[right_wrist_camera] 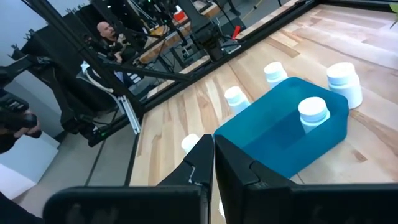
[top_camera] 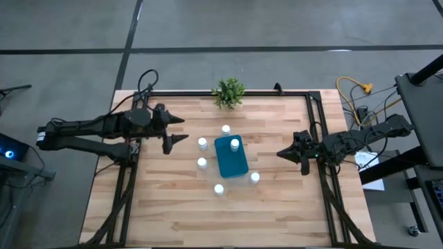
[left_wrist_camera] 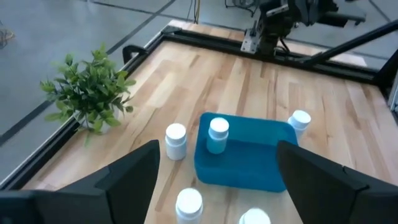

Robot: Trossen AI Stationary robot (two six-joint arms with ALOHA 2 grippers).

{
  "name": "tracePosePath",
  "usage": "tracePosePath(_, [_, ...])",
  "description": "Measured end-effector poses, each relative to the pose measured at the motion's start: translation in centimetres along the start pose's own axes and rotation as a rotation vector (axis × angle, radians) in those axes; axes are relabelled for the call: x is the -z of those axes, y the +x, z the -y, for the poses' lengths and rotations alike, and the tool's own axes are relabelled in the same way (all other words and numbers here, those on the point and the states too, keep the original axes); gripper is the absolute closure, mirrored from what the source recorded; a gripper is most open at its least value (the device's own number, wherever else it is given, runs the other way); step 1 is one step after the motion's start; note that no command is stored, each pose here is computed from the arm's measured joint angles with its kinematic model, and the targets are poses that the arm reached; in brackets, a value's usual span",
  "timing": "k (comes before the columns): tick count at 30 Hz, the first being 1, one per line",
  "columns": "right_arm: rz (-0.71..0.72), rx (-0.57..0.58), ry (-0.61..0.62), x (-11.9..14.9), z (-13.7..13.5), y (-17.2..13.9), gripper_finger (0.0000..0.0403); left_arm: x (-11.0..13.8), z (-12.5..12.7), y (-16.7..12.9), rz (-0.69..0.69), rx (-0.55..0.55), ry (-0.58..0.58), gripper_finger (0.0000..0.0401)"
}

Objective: Pick and place pill bottles into a basket
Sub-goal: Put the white medicine bottle into the blue bin

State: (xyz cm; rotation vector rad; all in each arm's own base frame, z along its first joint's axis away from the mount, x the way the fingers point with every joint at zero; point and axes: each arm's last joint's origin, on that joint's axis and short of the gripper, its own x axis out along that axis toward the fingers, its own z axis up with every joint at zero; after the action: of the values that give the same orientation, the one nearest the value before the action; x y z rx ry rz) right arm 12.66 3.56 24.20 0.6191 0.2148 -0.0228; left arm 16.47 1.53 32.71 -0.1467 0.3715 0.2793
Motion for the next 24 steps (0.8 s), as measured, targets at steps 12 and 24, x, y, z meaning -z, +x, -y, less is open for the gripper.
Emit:
tracePosePath(12, [0.015, -0.012, 0.01, -0.1, -0.1, 0.0, 0.0394, -0.1, 0.1, 0.6, 0.008, -0.001, 0.024, 0.0098])
tracePosePath(24, [0.013, -0.011, 0.009, -0.1, -0.1, 0.0, 0.0394, 1.7, 0.5, 3.8, -0.213, -0.022, 0.078, 0.0098])
